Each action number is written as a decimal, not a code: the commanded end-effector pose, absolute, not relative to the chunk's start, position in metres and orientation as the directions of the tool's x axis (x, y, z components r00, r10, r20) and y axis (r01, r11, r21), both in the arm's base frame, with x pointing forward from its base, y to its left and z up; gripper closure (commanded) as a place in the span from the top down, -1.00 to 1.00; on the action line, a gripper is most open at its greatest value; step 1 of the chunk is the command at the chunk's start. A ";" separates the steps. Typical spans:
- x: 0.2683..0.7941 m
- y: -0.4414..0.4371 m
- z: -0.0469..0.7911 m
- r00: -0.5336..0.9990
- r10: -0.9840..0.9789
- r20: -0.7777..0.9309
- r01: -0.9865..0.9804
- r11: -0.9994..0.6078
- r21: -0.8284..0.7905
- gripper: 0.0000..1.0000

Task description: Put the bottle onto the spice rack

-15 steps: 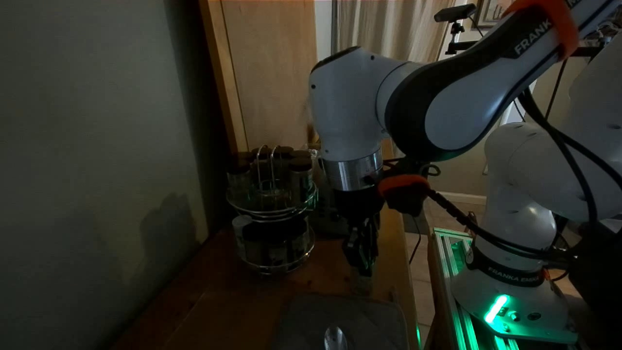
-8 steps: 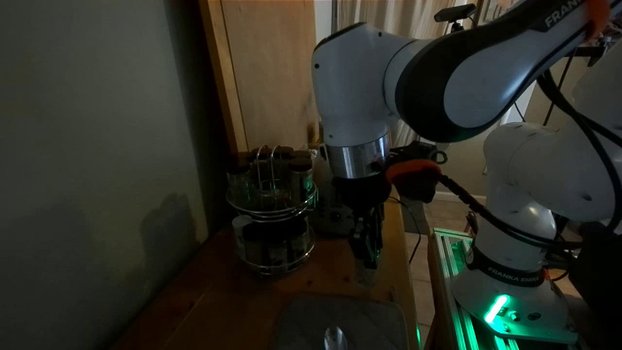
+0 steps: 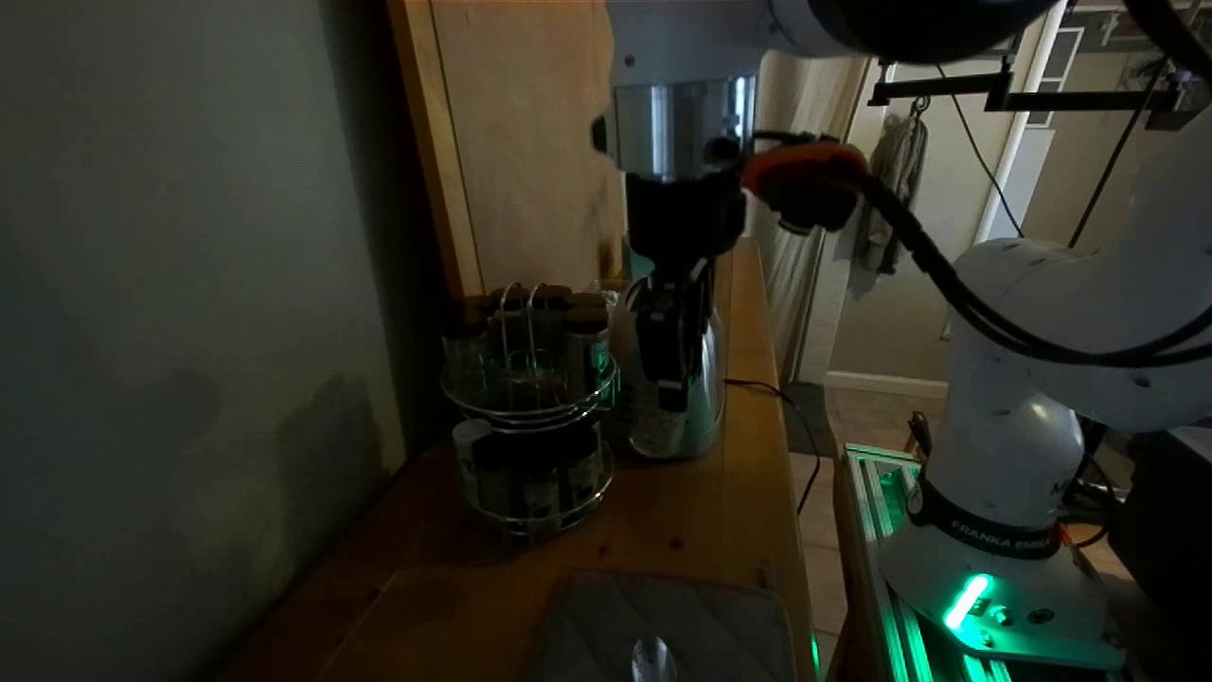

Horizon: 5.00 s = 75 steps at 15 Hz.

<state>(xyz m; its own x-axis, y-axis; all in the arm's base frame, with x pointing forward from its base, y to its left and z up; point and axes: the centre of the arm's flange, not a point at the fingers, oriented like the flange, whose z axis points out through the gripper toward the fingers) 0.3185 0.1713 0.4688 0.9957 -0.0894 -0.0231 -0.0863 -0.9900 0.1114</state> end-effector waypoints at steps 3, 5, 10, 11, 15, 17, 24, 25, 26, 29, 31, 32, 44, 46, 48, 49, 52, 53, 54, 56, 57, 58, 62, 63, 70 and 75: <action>0.325 0.173 0.487 0.996 -0.086 0.010 -0.087 -0.991 0.106 0.00; 0.324 0.172 0.482 0.996 -0.086 0.001 -0.086 -0.990 0.112 0.00; 0.338 0.173 0.512 0.994 -0.054 0.093 -0.064 -0.992 0.107 -0.50; 0.340 0.173 0.518 0.993 -0.052 0.105 -0.063 -0.992 0.110 -0.50; 0.357 0.161 0.536 0.987 -0.051 0.153 -0.069 -0.991 0.111 -0.50; 0.366 0.152 0.540 0.984 -0.053 0.169 -0.072 -0.992 0.105 -0.50; 0.388 0.141 0.524 0.993 -0.044 0.108 -0.050 -0.998 0.049 -0.50; 0.390 0.140 0.521 0.995 -0.042 0.095 -0.046 -0.998 0.045 -0.50; 0.391 0.141 0.518 0.996 -0.037 0.079 -0.042 -0.998 0.050 -0.50; 0.393 0.141 0.510 0.999 -0.024 0.049 -0.027 -0.998 0.063 -0.50; 0.395 0.141 0.506 0.999 -0.019 0.035 -0.021 -0.998 0.067 -0.50; 0.395 0.141 0.503 0.999 -0.015 0.030 -0.017 -0.997 0.071 -0.50; 0.409 0.134 0.488 0.999 -0.012 -0.035 -0.009 -0.996 0.085 -0.50; 0.412 0.133 0.485 0.999 -0.010 -0.043 -0.006 -0.996 0.087 -0.50; 0.414 0.133 0.484 0.999 -0.007 -0.049 -0.003 -0.996 0.087 0.50; 0.414 0.134 0.484 0.999 -0.005 -0.048 -0.001 -0.996 0.086 0.54; 0.415 0.135 0.487 0.999 -0.002 -0.040 0.002 -0.996 0.090 0.94; 0.415 0.137 0.490 0.999 0.000 -0.034 0.003 -0.996 0.093 0.98; 0.414 0.138 0.493 1.000 0.001 -0.027 0.004 -0.996 0.093 1.00; 0.413 0.144 0.500 1.000 0.007 -0.013 0.008 -0.996 0.092 1.00; 0.412 0.148 0.505 1.000 0.006 -0.004 0.007 -0.996 0.087 1.00; 0.410 0.153 0.512 1.000 0.010 0.010 0.009 -0.996 0.090 1.00; 0.400 0.171 0.536 0.999 0.018 0.050 0.013 -0.994 0.107 1.00; 0.397 0.175 0.542 0.998 0.021 0.061 0.014 -0.994 0.113 1.00; 0.374 0.187 0.585 0.976 -0.007 0.220 -0.061 -0.968 0.242 1.00; 0.357 0.192 0.598 0.954 -0.104 0.282 -0.173 -0.957 0.234 1.00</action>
